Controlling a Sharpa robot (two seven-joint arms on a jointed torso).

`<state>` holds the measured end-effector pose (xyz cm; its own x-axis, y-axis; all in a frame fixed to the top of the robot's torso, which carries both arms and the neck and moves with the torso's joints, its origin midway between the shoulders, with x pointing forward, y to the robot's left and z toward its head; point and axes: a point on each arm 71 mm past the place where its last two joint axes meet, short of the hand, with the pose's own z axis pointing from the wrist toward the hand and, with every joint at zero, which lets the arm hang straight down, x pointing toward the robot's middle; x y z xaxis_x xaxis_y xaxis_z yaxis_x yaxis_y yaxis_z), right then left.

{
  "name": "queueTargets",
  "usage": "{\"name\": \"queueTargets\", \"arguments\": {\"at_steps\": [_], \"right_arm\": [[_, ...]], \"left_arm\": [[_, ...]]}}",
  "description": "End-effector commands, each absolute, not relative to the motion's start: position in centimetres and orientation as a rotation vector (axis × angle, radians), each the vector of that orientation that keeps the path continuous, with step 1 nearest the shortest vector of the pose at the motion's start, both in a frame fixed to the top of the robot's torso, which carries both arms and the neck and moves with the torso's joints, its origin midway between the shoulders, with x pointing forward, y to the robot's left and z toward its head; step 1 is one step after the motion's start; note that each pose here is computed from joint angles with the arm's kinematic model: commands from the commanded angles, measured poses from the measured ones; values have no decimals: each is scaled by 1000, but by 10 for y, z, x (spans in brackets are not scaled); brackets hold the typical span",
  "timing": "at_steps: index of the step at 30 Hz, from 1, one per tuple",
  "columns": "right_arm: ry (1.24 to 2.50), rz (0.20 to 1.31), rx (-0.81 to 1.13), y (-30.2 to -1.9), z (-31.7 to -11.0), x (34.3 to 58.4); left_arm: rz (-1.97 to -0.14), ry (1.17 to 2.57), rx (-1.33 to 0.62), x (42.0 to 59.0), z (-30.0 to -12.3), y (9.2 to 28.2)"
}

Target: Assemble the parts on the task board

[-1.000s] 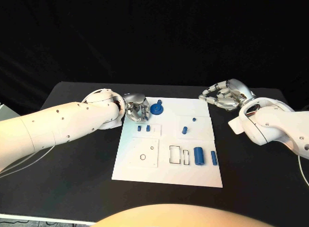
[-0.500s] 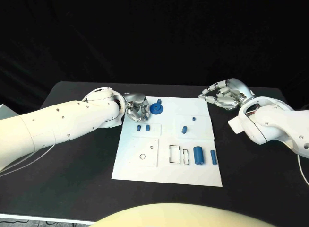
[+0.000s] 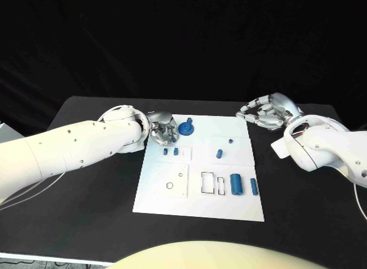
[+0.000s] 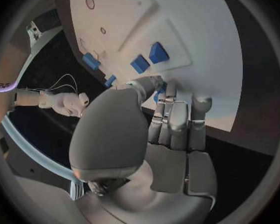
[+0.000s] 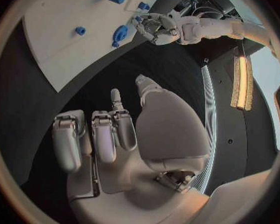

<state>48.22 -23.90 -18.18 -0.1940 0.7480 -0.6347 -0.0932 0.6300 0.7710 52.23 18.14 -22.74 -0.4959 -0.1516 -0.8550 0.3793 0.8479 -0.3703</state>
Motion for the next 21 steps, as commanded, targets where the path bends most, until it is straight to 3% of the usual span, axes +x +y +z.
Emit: {"name": "queueTargets", "arguments": {"at_steps": [1,21], "right_arm": [[1593,841,537,-237,-181,482],[1615,828,523,-238,-183,483]], "left_arm": [[-661,1972,158,523,-226,181],[-642,1989,144,522,-227,187]]}}
